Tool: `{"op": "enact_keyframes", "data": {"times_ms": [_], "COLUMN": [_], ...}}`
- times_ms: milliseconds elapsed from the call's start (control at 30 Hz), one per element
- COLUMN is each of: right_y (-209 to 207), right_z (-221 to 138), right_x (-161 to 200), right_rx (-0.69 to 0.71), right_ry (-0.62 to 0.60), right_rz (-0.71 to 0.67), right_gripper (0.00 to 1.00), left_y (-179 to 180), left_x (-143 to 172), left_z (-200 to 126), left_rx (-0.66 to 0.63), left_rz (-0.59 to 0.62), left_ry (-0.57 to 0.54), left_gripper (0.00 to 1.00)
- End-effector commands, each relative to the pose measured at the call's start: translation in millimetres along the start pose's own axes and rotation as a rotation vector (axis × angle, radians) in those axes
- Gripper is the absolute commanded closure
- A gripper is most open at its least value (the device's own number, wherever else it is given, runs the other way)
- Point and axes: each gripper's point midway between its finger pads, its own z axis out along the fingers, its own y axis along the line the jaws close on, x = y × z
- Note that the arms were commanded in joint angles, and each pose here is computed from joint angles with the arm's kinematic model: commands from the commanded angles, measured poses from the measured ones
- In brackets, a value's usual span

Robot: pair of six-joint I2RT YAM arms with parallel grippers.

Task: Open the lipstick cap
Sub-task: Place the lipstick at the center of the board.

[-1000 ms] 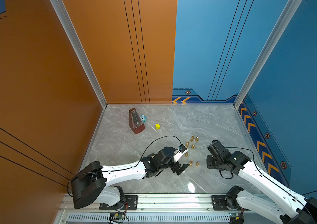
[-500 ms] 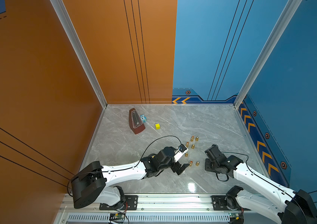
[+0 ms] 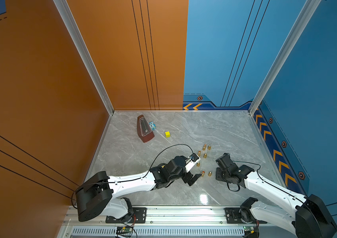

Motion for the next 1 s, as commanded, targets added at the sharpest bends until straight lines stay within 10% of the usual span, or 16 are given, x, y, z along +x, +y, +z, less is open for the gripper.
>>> {"op": "enact_keyframes", "data": {"times_ms": [0,967], "right_y": [-6.0,-1.3], "right_z": [6.6,2.9], "right_x": [1.4,0.4], "right_rx": [0.034,0.032], "right_ry": [-0.009,-0.009], "right_rz": [0.004,-0.016], "right_gripper": [0.79,0.58], "left_y": [-0.9,4.5], "left_x": [-7.6,-8.4], "left_z": [1.6,-5.0], "left_rx": [-0.019,-0.047], "left_rz": [0.021,0.024], "left_ry": [-0.005,-0.019], "left_gripper": [0.01,0.01]}}
